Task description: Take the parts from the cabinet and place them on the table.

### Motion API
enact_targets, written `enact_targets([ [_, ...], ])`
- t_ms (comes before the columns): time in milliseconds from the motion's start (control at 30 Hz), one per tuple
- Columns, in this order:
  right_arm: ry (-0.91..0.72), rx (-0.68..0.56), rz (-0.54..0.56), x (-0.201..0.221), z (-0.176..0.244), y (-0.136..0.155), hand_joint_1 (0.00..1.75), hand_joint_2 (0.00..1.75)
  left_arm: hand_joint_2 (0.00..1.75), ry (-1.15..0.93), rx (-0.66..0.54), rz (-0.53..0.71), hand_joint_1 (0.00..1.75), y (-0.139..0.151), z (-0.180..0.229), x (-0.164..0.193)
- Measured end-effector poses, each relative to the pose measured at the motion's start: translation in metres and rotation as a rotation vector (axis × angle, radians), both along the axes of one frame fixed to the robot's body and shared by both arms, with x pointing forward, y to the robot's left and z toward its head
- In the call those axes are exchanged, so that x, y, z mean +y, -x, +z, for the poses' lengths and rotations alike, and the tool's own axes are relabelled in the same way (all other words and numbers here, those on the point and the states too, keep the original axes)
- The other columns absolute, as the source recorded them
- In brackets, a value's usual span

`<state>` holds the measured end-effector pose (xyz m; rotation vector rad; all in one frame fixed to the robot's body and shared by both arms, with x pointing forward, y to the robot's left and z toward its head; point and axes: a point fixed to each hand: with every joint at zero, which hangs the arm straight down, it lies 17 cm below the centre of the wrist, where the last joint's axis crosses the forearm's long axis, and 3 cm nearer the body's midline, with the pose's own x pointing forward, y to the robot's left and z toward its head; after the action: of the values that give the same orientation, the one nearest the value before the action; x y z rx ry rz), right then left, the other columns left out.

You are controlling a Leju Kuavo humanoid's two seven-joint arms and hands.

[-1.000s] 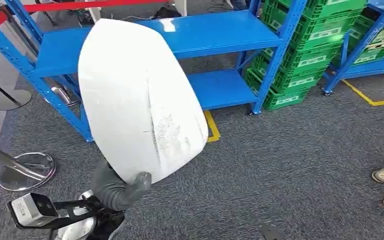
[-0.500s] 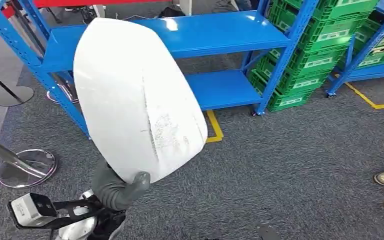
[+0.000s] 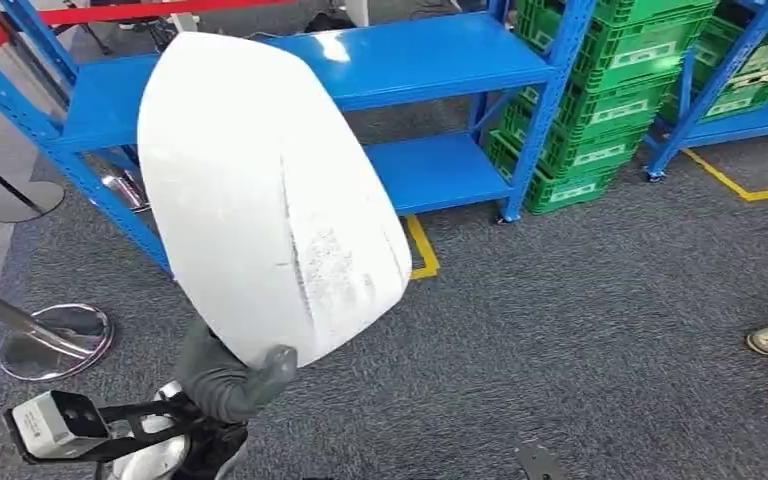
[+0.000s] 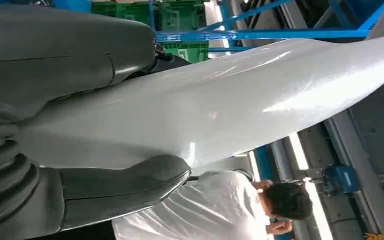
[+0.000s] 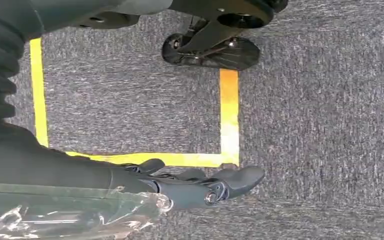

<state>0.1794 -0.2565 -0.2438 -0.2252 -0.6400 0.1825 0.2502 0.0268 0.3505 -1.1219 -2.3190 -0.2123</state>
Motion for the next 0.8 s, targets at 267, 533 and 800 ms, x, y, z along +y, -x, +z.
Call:
enact_targets([
  [267, 0.001, -0.01, 0.005, 0.0007, 0.0011, -0.0018, 0.0, 1.75, 1.75, 0.006, -0.004, 0.001, 1.75, 0.0011, 0.0021, 0.0008],
  [533, 0.004, -0.023, 0.015, 0.0022, 0.0029, -0.0058, 0.0, 1.75, 1.75, 0.017, -0.006, 0.0, 1.75, 0.0014, 0.0031, 0.0027],
  [800, 0.002, -0.023, 0.016, 0.0026, 0.0027, -0.0049, 0.0, 1.75, 1.75, 0.03, -0.005, 0.011, 1.75, 0.0005, 0.0049, 0.0067],
])
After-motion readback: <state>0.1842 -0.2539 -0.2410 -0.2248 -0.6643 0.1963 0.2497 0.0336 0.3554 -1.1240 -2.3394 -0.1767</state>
